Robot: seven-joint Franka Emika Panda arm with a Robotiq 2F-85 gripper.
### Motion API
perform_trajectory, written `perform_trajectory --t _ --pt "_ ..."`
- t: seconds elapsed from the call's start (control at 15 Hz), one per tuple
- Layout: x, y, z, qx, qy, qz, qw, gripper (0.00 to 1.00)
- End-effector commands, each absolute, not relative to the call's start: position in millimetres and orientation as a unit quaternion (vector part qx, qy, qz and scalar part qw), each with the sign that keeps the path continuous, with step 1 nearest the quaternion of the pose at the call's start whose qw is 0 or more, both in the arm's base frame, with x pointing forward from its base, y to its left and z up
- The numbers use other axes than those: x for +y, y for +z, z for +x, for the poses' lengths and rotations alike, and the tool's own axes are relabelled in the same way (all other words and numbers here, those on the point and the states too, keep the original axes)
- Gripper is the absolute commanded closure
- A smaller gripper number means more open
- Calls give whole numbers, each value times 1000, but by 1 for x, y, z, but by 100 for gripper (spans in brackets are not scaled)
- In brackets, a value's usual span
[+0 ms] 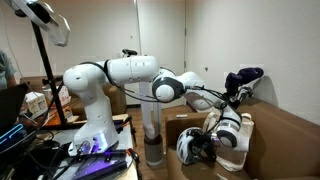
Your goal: Move the white object from one arm of the couch to the other,put the remote on the left arm of the couch and then move the helmet to the corner
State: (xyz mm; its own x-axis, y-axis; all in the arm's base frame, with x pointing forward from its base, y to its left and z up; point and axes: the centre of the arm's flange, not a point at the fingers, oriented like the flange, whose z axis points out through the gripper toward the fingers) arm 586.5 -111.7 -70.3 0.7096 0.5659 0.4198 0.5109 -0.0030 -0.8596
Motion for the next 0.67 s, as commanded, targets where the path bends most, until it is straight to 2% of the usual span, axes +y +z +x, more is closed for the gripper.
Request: perform_trajectory --t 0.0,0.33,0.6 --pt "-112 -60 585 -399 -16 -716 573 90" --pt "-113 -61 587 -384 -56 -727 567 90" --pt "-111 -66 583 -326 -86 -732 592 90"
